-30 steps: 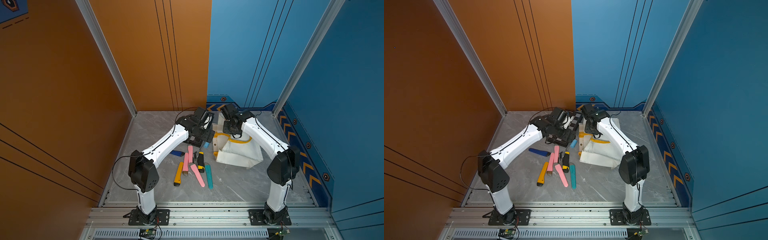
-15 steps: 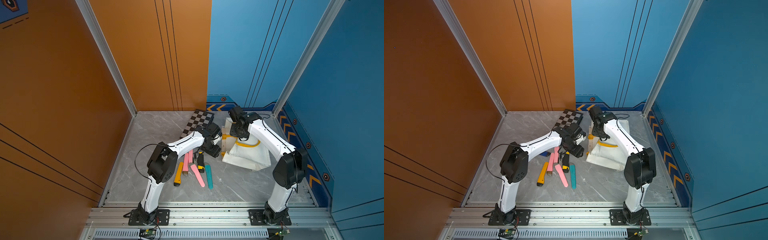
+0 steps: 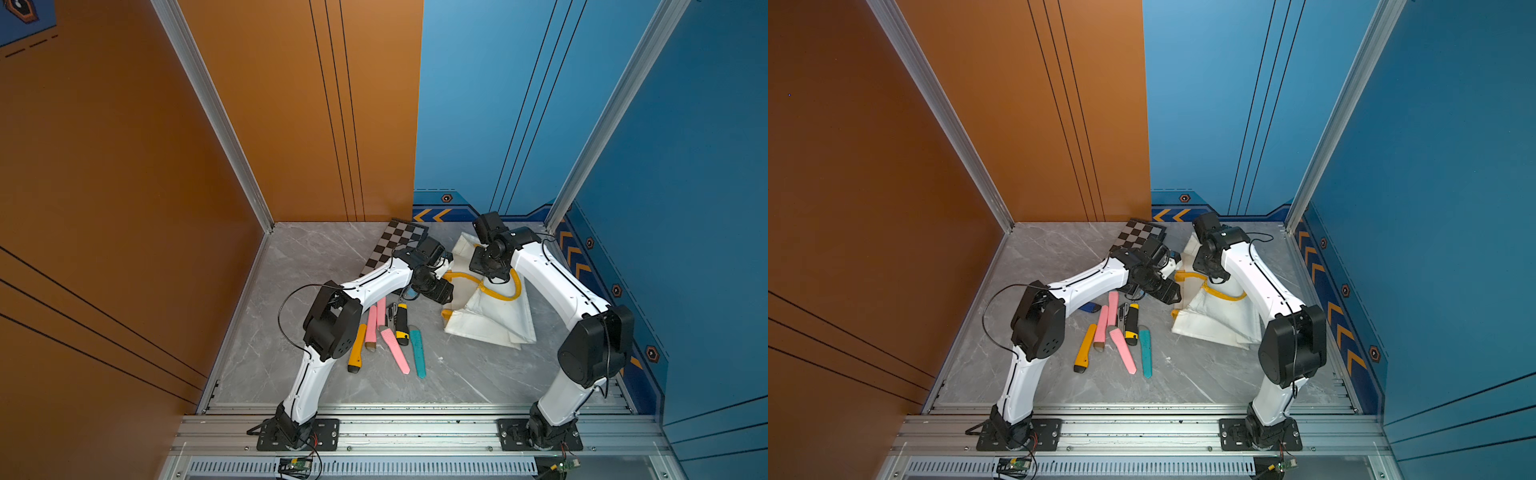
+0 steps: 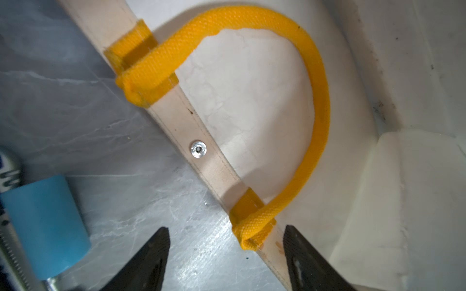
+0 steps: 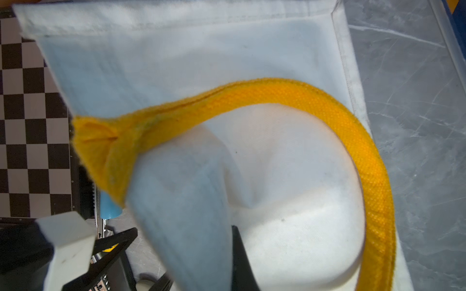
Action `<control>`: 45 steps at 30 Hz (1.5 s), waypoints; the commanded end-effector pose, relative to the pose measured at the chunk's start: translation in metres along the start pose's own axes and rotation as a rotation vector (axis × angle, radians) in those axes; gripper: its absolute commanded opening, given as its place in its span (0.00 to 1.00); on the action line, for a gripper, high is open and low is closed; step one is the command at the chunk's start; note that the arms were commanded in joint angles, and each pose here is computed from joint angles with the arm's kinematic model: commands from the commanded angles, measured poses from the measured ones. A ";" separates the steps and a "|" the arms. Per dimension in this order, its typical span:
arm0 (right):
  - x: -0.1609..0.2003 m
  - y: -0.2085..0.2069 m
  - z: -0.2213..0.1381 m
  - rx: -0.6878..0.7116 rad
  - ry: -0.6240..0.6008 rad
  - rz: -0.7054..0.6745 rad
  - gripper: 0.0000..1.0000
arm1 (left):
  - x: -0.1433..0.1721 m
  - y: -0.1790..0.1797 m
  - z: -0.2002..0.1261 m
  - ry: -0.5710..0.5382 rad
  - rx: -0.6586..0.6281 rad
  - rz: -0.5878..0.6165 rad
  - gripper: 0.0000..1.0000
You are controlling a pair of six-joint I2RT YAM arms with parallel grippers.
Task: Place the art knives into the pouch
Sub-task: Open the pouch at the center of the board.
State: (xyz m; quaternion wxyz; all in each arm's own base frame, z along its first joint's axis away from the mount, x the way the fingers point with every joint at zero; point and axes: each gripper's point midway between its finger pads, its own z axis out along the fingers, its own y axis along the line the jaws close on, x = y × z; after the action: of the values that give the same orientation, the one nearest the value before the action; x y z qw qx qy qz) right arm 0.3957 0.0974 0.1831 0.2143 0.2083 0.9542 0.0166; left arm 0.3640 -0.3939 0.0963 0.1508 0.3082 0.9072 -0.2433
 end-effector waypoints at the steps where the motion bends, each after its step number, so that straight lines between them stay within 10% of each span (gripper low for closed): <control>1: -0.002 0.001 -0.005 -0.059 0.009 0.056 0.00 | 0.018 -0.017 0.019 0.055 0.055 -0.001 0.68; 19: -0.005 -0.021 0.006 -0.178 0.092 0.187 0.00 | 0.029 -0.038 0.080 0.100 0.023 0.100 0.63; 30: -0.009 -0.043 0.005 -0.188 0.092 0.237 0.00 | 0.009 0.004 0.080 0.021 -0.248 0.039 0.15; 45: 0.007 -0.085 0.019 -0.122 0.110 0.324 0.00 | -0.012 0.118 -0.030 -0.597 0.019 -0.771 0.09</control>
State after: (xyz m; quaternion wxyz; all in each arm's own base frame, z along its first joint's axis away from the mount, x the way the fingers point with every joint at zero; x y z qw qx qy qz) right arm 0.3766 0.0351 0.1641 0.1824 0.3234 0.9174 0.1436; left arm 0.4257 -0.3150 0.0781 0.2825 -0.0370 0.9019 -0.3245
